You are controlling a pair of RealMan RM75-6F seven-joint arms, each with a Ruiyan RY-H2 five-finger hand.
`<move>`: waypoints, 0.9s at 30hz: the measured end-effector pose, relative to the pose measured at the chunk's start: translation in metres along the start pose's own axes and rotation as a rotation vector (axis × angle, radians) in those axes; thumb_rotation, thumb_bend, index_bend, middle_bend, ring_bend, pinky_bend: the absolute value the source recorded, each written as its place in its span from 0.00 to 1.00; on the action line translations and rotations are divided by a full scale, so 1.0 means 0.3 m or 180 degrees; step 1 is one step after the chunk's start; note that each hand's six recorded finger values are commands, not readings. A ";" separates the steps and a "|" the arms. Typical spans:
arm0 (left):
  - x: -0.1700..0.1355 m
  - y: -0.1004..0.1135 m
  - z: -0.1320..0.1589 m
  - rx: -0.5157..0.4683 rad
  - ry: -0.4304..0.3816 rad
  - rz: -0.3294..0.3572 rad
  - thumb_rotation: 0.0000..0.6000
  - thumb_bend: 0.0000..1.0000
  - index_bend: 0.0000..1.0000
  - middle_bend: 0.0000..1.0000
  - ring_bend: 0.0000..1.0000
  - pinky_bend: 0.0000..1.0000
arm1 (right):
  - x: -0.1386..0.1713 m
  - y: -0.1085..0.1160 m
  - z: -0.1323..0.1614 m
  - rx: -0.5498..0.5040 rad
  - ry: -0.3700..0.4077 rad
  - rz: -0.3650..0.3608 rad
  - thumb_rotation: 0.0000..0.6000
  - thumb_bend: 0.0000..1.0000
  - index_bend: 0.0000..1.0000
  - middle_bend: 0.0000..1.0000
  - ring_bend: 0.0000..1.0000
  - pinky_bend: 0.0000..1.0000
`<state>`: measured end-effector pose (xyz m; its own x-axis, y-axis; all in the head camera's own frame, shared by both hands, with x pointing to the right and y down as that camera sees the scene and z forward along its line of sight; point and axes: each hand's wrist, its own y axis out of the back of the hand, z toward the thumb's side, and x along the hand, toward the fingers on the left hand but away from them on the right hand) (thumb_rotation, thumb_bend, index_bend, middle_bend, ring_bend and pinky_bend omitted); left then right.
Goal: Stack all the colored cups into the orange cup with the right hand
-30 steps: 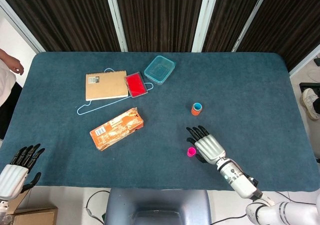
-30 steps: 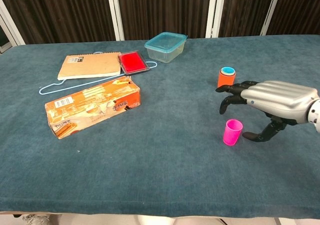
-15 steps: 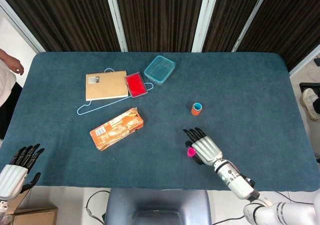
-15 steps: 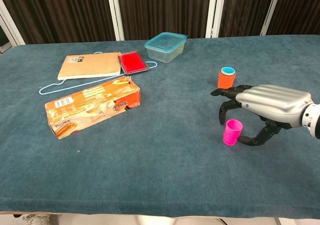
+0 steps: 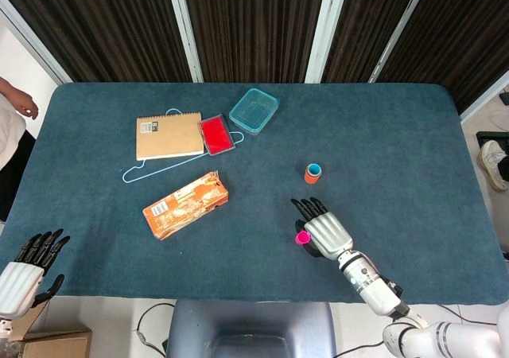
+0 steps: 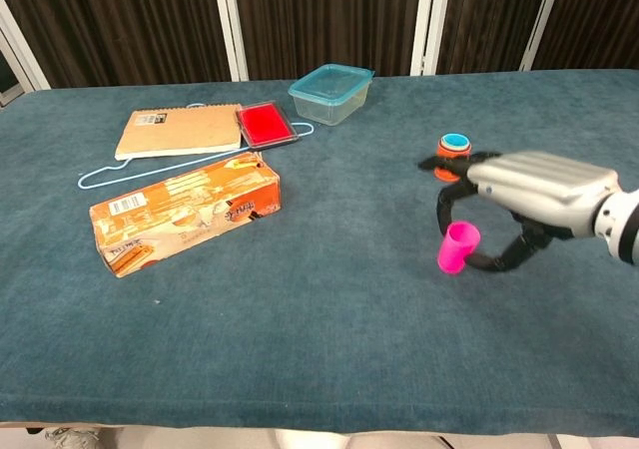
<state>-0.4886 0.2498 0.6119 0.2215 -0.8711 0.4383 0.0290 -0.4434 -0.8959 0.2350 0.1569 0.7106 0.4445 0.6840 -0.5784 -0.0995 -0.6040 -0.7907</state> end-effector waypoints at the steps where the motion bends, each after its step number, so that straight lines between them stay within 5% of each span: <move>1: 0.000 -0.001 0.001 0.0004 -0.0003 -0.0003 1.00 0.42 0.00 0.00 0.00 0.09 | -0.009 0.018 -0.001 -0.0044 -0.0019 -0.0073 1.00 0.45 0.61 0.03 0.00 0.08; 8: 0.001 -0.007 0.006 0.0025 -0.0014 -0.0014 1.00 0.42 0.00 0.00 0.00 0.09 | -0.162 0.218 -0.080 -0.0157 -0.0409 -0.0797 1.00 0.45 0.61 0.03 0.00 0.08; 11: 0.001 -0.007 0.004 0.0029 -0.0004 -0.0016 1.00 0.42 0.00 0.00 0.00 0.09 | -0.233 0.272 -0.144 -0.0163 -0.0696 -0.0927 1.00 0.45 0.61 0.04 0.00 0.08; 15: 0.005 -0.009 0.000 0.0027 0.0006 -0.0030 1.00 0.42 0.00 0.00 0.00 0.09 | -0.299 0.277 -0.190 -0.0059 -0.0952 -0.0916 1.00 0.45 0.61 0.04 0.00 0.08; 27: 0.003 -0.004 -0.008 0.0013 0.0021 -0.0013 1.00 0.42 0.00 0.00 0.00 0.09 | -0.335 0.216 -0.224 0.0114 -0.1119 -0.0760 1.00 0.45 0.60 0.04 0.00 0.08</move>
<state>-0.4907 0.2489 0.6135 0.2150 -0.8707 0.4424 0.0337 -0.4461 -0.8943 0.2437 0.0215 0.7311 0.1289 0.9046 -0.4064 -0.0642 -0.4014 -0.9137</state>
